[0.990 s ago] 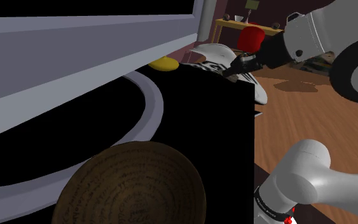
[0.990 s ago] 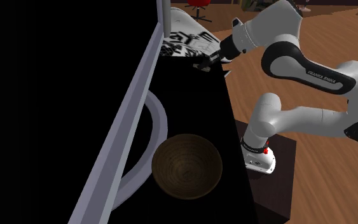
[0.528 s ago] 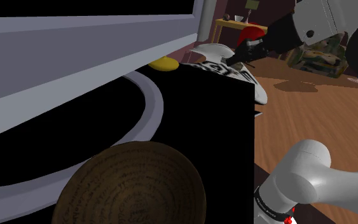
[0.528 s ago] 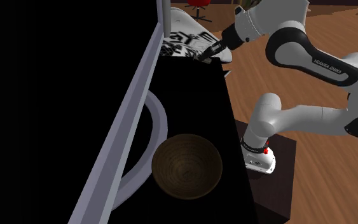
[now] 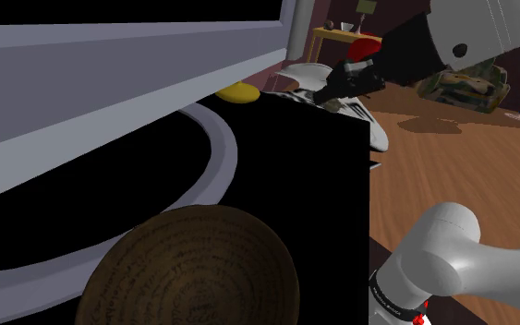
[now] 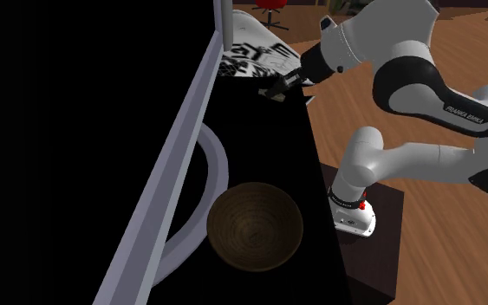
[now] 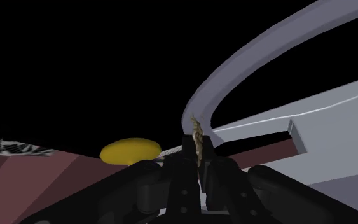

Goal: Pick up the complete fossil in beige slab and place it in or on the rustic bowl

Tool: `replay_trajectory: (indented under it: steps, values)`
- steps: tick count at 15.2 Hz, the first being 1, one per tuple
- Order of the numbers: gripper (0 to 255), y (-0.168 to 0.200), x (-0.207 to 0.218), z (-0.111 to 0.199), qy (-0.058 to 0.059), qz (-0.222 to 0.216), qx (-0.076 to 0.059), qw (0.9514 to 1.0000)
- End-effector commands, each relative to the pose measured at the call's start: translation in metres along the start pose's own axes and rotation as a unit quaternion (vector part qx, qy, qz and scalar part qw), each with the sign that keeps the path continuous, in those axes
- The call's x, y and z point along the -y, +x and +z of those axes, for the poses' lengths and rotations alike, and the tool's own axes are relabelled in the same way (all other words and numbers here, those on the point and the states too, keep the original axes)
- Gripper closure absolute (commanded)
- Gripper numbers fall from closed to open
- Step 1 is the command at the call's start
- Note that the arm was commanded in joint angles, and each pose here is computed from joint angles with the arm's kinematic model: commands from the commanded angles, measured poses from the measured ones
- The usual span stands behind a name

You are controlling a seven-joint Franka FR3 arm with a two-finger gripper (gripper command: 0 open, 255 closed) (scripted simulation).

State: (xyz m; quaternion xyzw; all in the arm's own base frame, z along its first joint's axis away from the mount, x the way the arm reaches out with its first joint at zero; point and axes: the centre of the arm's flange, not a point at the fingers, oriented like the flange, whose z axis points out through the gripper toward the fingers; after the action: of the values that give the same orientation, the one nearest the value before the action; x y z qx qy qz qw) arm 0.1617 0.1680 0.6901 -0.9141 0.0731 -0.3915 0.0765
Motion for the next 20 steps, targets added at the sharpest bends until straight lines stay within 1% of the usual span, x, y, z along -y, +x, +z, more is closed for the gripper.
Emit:
replay_trajectory:
  steps: [1,20]
  values:
    - [255,-0.014,0.024,-0.004,0.0,0.0,0.0,1.0]
    - [255,-0.115,0.251,-0.036,0.0,0.0,0.0,1.0]
